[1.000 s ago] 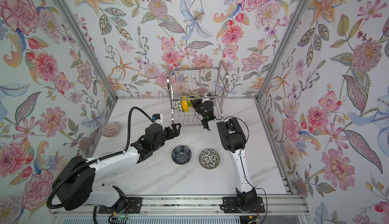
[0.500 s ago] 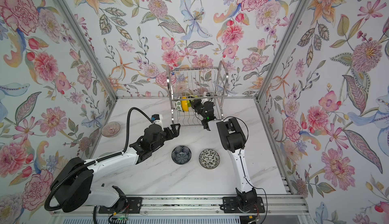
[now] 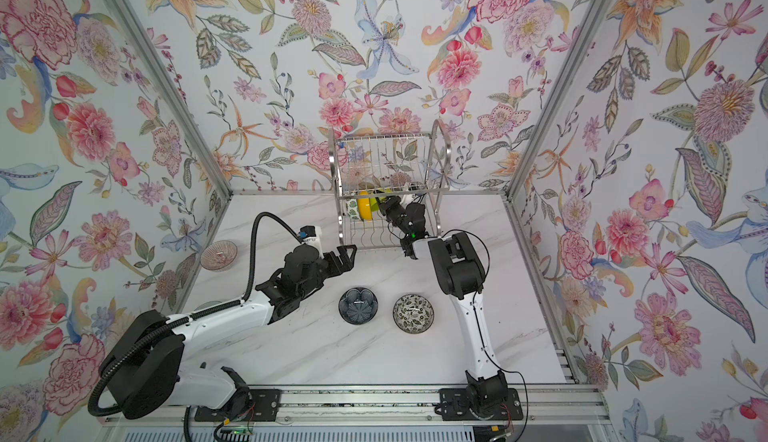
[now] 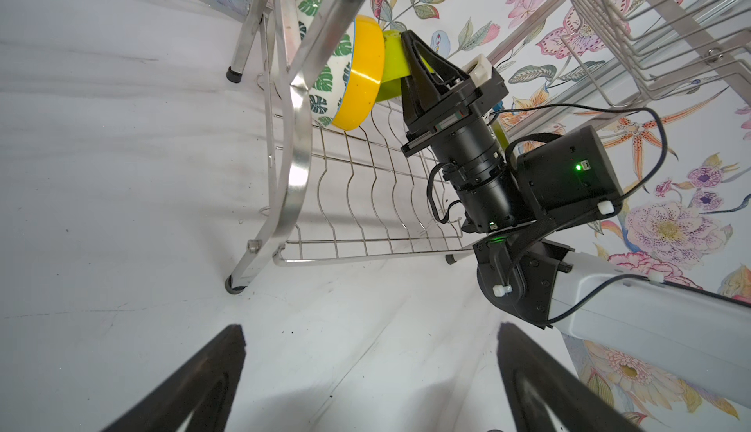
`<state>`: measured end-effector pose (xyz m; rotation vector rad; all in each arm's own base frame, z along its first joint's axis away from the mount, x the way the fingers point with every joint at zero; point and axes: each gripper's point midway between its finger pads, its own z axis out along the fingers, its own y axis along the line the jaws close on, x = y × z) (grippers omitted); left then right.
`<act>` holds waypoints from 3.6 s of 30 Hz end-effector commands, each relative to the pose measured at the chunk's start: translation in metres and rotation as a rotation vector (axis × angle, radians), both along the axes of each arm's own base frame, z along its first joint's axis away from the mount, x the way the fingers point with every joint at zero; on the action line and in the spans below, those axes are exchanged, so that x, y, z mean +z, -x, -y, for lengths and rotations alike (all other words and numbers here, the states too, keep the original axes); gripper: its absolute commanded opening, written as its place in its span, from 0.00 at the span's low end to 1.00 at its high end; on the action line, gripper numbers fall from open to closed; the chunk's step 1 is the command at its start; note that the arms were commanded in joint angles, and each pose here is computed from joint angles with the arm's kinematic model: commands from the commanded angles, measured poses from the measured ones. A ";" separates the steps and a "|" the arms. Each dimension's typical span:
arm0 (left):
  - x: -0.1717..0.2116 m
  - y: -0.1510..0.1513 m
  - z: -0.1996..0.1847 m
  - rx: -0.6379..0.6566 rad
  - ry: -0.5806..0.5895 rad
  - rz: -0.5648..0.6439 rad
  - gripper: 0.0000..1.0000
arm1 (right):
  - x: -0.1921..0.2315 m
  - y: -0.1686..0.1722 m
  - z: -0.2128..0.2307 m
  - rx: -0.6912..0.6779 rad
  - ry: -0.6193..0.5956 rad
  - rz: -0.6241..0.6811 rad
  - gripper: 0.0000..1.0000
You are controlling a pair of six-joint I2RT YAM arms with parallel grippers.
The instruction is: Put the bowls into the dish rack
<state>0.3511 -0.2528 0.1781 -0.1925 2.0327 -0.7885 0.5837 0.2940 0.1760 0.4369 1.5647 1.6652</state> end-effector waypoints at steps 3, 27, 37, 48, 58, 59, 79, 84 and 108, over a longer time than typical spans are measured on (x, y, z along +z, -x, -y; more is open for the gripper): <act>-0.007 0.001 -0.006 0.012 -0.003 -0.017 0.99 | -0.014 0.003 -0.005 0.044 -0.011 -0.013 0.01; -0.006 0.001 -0.006 0.013 0.010 -0.020 0.99 | -0.034 0.019 -0.011 0.117 0.063 -0.035 0.08; -0.009 0.001 -0.005 0.014 0.009 -0.025 0.99 | -0.044 0.021 -0.016 0.161 0.092 -0.044 0.12; -0.009 0.002 -0.006 0.016 0.011 -0.025 0.99 | -0.045 0.019 -0.021 0.194 0.133 -0.030 0.14; -0.009 0.001 -0.005 0.015 0.012 -0.025 0.99 | -0.046 0.016 -0.013 0.182 0.160 -0.033 0.19; -0.009 0.001 -0.005 0.015 0.013 -0.025 0.99 | -0.046 0.015 -0.012 0.182 0.164 -0.031 0.20; -0.008 0.001 -0.005 0.016 0.012 -0.027 0.99 | -0.039 0.006 -0.012 0.186 0.187 -0.025 0.26; -0.008 0.000 -0.005 0.017 0.014 -0.028 0.99 | -0.038 0.006 -0.011 0.179 0.188 -0.026 0.28; -0.005 0.001 -0.004 0.014 0.026 -0.029 0.99 | -0.029 0.009 -0.008 0.164 0.192 -0.012 0.39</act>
